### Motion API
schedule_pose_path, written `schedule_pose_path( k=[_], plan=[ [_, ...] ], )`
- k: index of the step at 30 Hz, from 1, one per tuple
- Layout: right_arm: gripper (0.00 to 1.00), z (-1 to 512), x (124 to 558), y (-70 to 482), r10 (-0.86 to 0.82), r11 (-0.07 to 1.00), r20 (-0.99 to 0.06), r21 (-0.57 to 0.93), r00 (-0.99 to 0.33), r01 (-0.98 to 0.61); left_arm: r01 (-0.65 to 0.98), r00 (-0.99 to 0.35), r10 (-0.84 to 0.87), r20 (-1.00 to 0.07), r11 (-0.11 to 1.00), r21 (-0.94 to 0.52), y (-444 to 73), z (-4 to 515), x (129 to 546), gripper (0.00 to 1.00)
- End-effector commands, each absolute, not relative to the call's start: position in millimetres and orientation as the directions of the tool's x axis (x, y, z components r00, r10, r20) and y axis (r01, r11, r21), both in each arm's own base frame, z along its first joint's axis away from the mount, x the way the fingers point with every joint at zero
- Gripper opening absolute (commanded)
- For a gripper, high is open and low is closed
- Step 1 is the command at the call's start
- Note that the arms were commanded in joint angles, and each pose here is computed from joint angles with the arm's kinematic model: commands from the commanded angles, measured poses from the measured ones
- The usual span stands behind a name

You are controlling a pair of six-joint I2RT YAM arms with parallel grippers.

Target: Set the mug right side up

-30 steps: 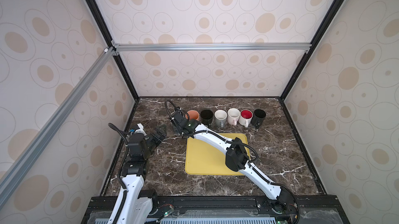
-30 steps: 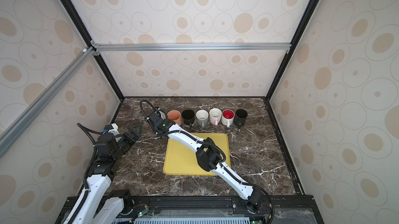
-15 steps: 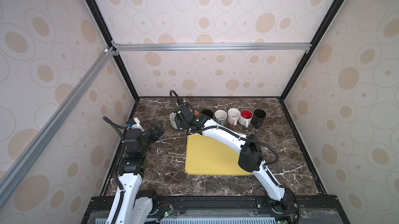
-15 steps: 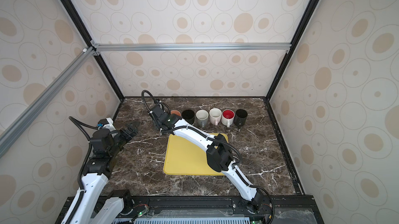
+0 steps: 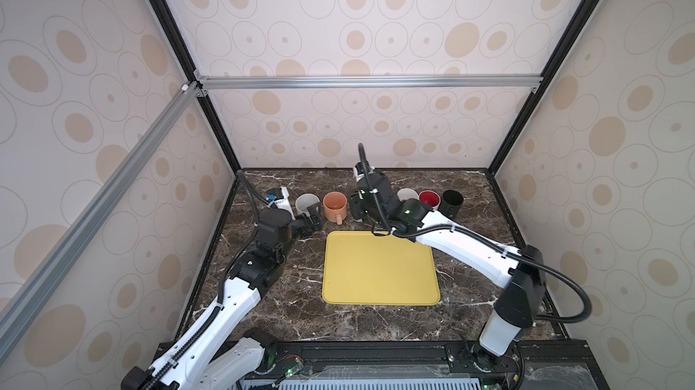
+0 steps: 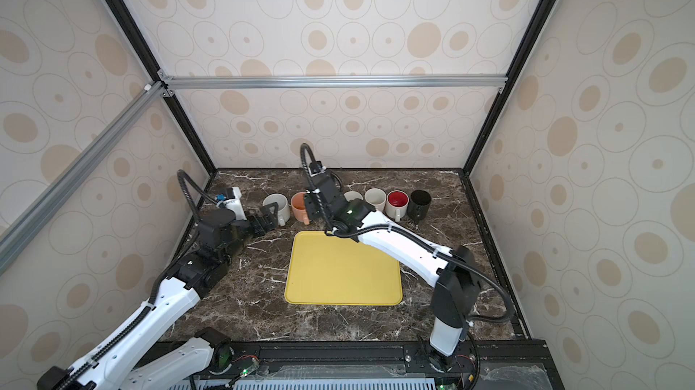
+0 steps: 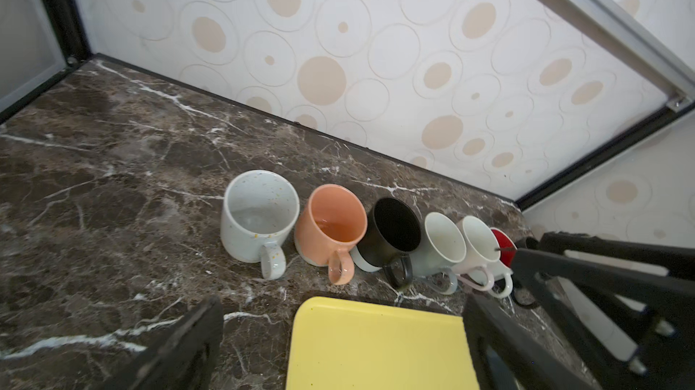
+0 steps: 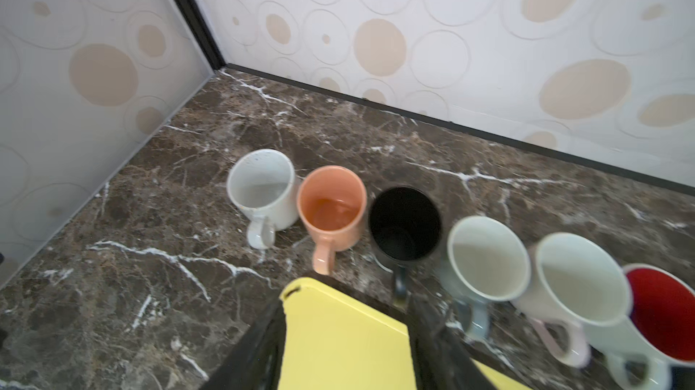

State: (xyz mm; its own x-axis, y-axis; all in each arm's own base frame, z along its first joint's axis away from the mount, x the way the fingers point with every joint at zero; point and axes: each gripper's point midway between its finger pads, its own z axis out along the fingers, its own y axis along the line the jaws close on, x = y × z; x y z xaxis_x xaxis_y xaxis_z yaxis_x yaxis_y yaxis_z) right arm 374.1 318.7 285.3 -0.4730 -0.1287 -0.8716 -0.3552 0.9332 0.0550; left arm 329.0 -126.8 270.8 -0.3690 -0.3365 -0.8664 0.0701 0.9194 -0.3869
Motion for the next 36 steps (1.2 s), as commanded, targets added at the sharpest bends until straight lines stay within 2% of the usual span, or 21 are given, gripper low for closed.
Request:
schedule_pose_path(
  k=[1, 3, 5, 6, 7, 10, 16, 22, 25, 29, 33, 36],
  plan=[
    [0.58, 298, 363, 277, -0.105, 0.944, -0.888, 0.052, -0.447, -0.325, 0.092, -0.303, -0.276, -0.912, 0.944, -0.316, -142, 283, 336, 1.00],
    [0.62, 291, 354, 249, -0.108, 0.953, -0.880, 0.041, -0.462, -0.301, 0.115, -0.310, -0.260, -0.914, 0.945, -0.308, -152, 276, 337, 1.00],
    [0.71, 282, 344, 223, -0.118, 0.962, -0.872, 0.018, -0.476, -0.272, 0.132, -0.299, -0.245, -0.922, 0.947, -0.294, -156, 268, 338, 1.00],
    [0.82, 277, 339, 210, -0.123, 0.966, -0.867, 0.007, -0.483, -0.259, 0.140, -0.277, -0.240, -0.930, 0.948, -0.287, -156, 267, 338, 1.00],
    [1.00, 271, 335, 198, -0.127, 0.969, -0.861, -0.002, -0.493, -0.246, 0.148, -0.252, -0.234, -0.939, 0.950, -0.276, -155, 265, 338, 1.00],
    [0.98, 250, 327, 165, -0.123, 0.980, -0.834, -0.017, -0.538, -0.198, 0.163, -0.169, -0.218, -0.961, 0.956, -0.245, -151, 263, 337, 1.00],
    [0.98, 218, 323, 123, -0.064, 0.996, -0.810, -0.014, -0.583, -0.089, 0.160, -0.085, -0.145, -0.986, 0.975, -0.157, -144, 253, 334, 1.00],
    [0.98, 222, 330, 96, -0.017, 0.999, -0.844, -0.031, -0.536, 0.017, 0.004, -0.044, 0.066, -0.997, 0.998, 0.065, -114, 235, 338, 1.00],
    [0.98, 213, 335, 89, 0.034, 0.999, -0.840, 0.015, -0.542, 0.038, -0.079, -0.035, 0.062, -0.997, 0.995, 0.065, -89, 222, 338, 1.00],
    [0.98, 196, 339, 93, 0.050, 0.999, -0.826, 0.046, -0.562, 0.021, -0.172, -0.032, 0.010, -0.999, 0.985, 0.016, -47, 205, 340, 1.00],
    [0.98, 189, 342, 101, 0.052, 0.997, -0.839, 0.072, -0.542, -0.016, -0.302, -0.045, 0.032, -0.998, 0.952, 0.044, -9, 192, 343, 1.00],
    [0.98, 190, 343, 112, 0.024, 0.992, -0.861, 0.083, -0.507, -0.095, -0.323, -0.024, 0.057, -0.998, 0.944, 0.061, 4, 189, 344, 1.00]
  ],
)
